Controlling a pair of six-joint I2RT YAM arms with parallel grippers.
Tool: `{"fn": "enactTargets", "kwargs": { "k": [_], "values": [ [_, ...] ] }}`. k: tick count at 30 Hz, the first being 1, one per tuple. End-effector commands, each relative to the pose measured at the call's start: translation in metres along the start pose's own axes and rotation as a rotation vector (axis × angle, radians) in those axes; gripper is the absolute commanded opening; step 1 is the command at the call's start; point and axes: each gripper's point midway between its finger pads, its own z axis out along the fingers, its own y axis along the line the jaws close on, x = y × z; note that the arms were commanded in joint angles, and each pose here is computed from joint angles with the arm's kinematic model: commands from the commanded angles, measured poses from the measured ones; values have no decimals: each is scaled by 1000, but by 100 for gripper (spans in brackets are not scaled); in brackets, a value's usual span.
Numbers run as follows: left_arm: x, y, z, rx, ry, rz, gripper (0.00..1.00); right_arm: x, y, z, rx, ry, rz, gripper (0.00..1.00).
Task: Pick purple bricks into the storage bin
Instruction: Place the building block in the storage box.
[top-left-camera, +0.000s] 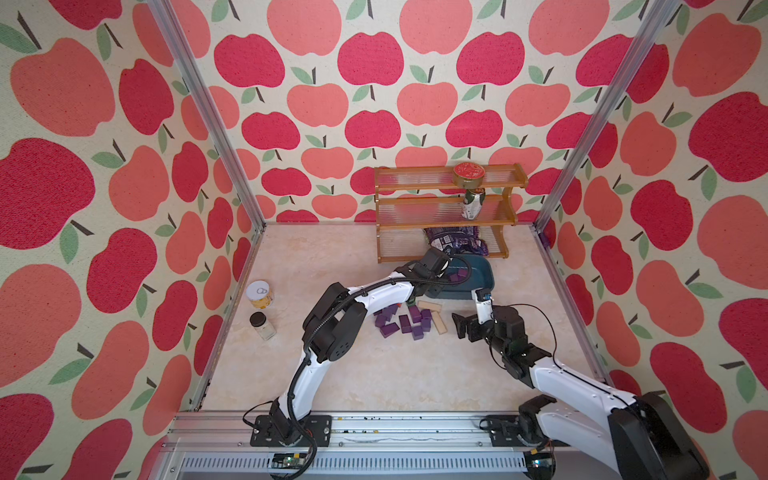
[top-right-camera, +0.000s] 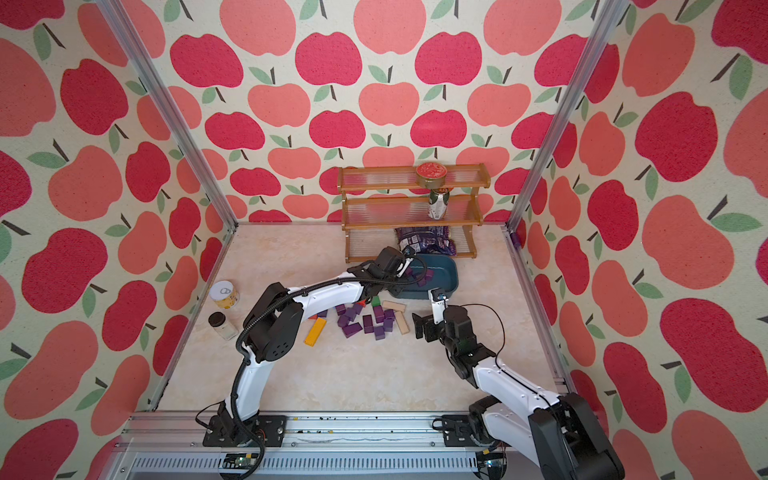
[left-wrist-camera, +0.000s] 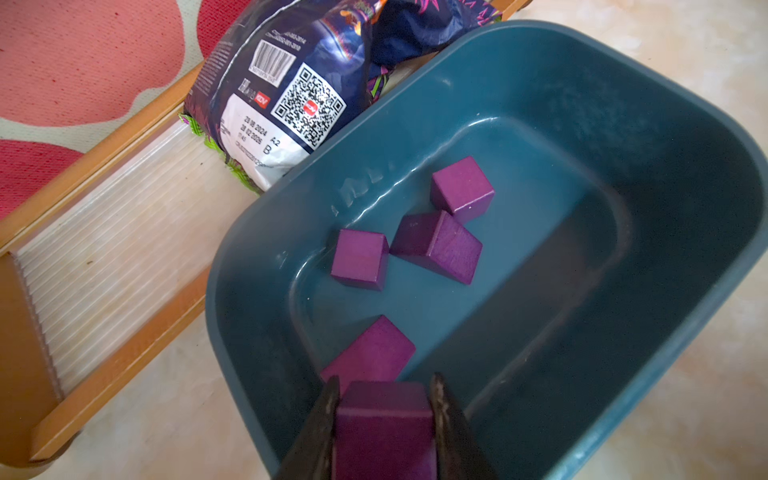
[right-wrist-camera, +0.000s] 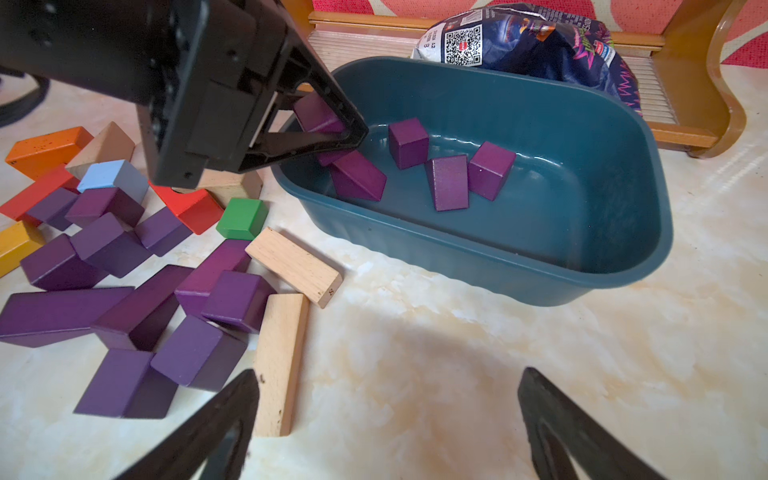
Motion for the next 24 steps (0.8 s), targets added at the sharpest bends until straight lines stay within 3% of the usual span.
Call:
{"fn": "enactTargets", "kwargs": {
  "k": [1,11,15,21,24],
  "values": [
    [-3,3,4,-7,9,-1,41,-5,-1,1,1,4,22,99],
    [-18,14,-9,-49,-47,-20,64,-4,1,5,-8,21,25,99],
    [-24,17,-22,-50,-74,-27,66,-4,1,5,-8,21,25,99],
    [-33,19,-58,-40,-130,-69,74,-3,4,6,-24,24,29,99],
    [-39,19,-86,-45,-188,-79,88,-4,4,6,-26,24,32,99]
  ]
}}
